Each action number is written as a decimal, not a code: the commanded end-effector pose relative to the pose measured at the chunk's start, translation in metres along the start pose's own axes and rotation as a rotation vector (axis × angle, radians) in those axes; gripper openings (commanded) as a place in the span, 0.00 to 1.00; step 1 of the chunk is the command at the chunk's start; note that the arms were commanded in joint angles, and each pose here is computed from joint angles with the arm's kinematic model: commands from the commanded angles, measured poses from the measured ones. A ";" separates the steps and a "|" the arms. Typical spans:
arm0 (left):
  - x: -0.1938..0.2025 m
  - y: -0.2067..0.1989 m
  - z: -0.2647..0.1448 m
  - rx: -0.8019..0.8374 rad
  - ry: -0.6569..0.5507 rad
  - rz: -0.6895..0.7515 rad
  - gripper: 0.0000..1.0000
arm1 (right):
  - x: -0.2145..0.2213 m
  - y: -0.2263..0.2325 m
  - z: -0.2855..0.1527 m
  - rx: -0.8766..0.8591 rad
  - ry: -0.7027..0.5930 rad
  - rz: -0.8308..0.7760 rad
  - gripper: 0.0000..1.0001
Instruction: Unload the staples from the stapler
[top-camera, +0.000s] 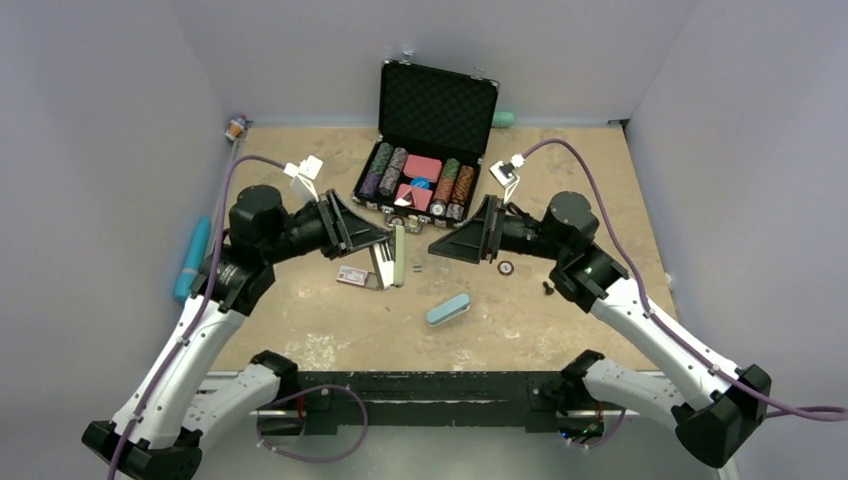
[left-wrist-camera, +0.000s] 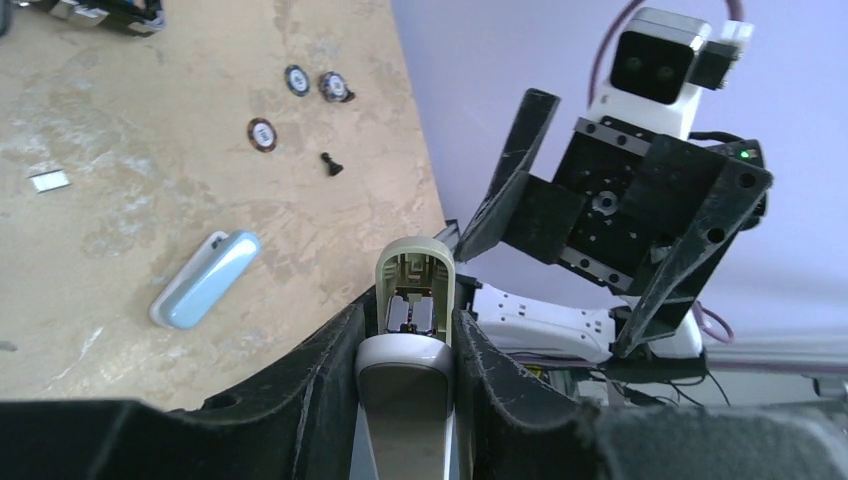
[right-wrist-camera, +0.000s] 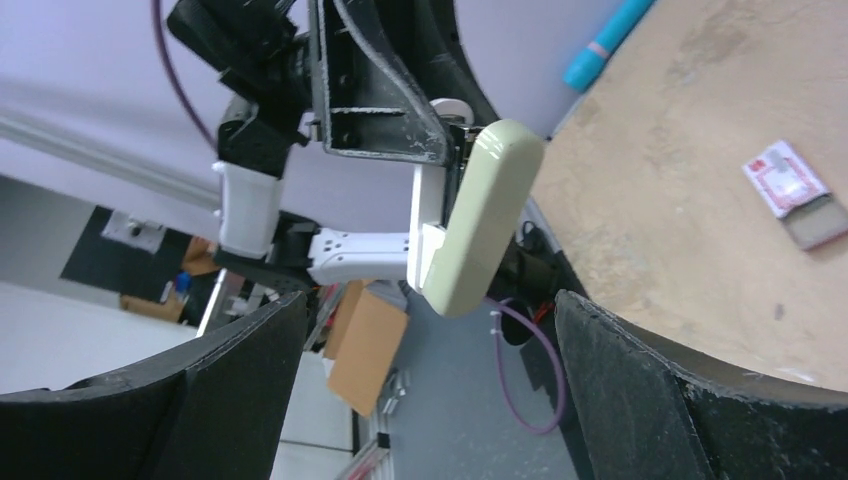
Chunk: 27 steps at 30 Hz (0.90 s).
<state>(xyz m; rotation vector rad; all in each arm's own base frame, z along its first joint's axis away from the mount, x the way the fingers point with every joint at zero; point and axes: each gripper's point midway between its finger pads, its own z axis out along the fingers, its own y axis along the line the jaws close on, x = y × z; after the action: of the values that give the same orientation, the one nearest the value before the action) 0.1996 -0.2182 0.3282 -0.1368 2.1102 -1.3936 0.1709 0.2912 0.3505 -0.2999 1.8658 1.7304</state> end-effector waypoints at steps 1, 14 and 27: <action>-0.002 -0.044 -0.013 0.203 -0.022 0.057 0.00 | 0.008 0.049 0.008 -0.166 0.016 -0.029 0.99; -0.008 -0.091 -0.047 0.370 -0.117 0.135 0.00 | 0.004 0.101 0.018 -0.336 0.008 -0.055 0.99; -0.023 -0.111 -0.050 0.465 -0.183 0.134 0.00 | -0.005 0.111 0.031 -0.353 0.042 -0.094 0.99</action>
<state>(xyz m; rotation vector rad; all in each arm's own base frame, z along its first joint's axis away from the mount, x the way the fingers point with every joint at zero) 0.1669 -0.2190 0.4176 0.0276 1.7149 -1.6347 0.1269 0.3328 0.4242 -0.4905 1.6231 1.9908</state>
